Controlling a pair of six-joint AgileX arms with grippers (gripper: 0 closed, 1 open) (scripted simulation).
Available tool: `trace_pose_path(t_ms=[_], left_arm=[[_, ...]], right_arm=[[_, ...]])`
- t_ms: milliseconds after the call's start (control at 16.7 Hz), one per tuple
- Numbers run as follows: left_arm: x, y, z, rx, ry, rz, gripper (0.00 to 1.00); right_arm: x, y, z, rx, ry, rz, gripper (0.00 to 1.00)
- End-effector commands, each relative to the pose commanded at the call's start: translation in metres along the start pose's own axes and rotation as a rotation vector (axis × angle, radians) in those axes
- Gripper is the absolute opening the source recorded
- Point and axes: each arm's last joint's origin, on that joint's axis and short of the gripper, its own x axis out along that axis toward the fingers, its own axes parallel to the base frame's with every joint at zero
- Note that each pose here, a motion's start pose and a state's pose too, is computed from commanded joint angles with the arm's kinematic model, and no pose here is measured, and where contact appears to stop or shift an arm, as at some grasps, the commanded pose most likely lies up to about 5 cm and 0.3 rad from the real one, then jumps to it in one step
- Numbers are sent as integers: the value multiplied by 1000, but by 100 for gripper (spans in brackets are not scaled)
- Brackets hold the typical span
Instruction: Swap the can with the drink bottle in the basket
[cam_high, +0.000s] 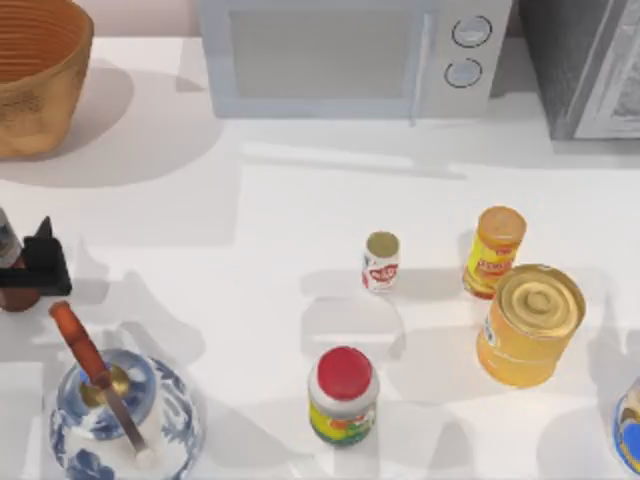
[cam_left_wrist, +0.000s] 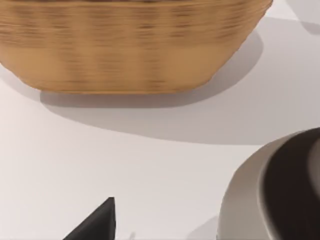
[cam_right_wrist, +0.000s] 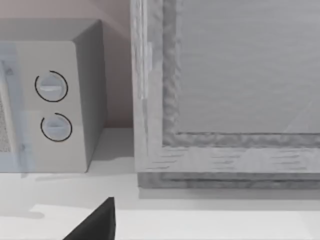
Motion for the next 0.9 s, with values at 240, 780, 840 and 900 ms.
trace_pose_path(t_ms=[240,780,840,900], left_arm=[[0,0,0,0,0,0,92],[0,0,0,0,0,0,25],[0,0,0,0,0,0,17],[0,0,0,0,0,0,10]], right_arm=[[0,0,0,0,0,0,100],[0,0,0,0,0,0,100],[0,0,0,0,0,0,100],[0,0,0,0,0,0,100]])
